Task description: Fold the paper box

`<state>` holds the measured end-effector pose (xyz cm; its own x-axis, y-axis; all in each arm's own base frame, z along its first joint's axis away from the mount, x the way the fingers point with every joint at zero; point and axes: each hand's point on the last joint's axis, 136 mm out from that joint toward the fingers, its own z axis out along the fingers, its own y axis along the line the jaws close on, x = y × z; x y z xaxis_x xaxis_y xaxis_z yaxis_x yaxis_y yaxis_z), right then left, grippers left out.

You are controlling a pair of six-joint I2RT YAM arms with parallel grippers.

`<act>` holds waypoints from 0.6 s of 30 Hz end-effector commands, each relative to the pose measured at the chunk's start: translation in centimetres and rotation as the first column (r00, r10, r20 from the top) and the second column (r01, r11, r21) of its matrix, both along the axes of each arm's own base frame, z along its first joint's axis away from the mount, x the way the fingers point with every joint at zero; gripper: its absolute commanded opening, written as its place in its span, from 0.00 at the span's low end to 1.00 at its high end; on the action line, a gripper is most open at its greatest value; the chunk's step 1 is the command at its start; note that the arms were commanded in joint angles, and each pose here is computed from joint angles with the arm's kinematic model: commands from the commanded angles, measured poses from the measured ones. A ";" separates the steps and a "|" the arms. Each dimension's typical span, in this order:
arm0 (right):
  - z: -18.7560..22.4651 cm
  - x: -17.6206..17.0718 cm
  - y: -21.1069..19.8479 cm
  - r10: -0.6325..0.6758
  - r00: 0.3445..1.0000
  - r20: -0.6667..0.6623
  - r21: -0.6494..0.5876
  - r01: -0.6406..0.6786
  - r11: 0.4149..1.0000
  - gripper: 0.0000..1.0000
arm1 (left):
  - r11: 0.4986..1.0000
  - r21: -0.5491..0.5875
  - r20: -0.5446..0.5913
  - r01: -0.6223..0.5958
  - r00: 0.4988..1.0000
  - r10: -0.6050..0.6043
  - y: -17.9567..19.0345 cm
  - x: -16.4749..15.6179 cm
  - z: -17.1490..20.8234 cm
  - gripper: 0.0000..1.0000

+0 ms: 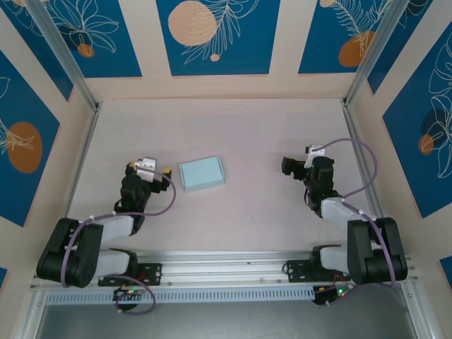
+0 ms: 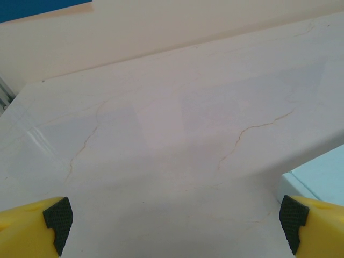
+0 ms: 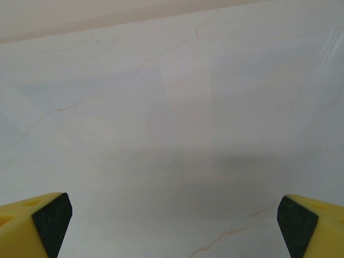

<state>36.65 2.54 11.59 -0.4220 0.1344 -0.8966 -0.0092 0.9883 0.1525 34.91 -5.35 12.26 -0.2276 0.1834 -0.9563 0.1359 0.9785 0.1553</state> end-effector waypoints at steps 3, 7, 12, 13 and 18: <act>0.5 1.3 1.1 0.091 0.993 0.072 -0.046 -0.088 0.995 1.00 | 0.999 -0.043 0.013 0.030 0.999 -0.029 -0.3 -0.6 0.7 1.00; 0.3 1.5 1.7 0.148 0.984 0.097 -0.082 -0.140 0.987 1.00 | 0.996 -0.063 0.018 0.057 0.998 -0.056 -0.8 -0.9 0.8 1.00; -1.0 1.8 2.1 0.183 0.977 0.110 -0.079 -0.175 0.981 1.00 | 0.996 -0.061 0.001 0.060 0.998 -0.060 -0.9 -0.6 0.4 1.00; -1.4 1.9 2.2 0.193 0.976 0.106 -0.080 -0.185 0.980 1.00 | 0.996 -0.061 -0.002 0.062 0.998 -0.063 -1.0 -0.6 0.4 1.00; -2.0 2.6 1.4 0.162 0.984 0.079 -0.044 -0.159 0.986 1.00 | 0.996 -0.064 0.020 0.060 0.998 -0.059 -0.8 -0.9 0.6 1.00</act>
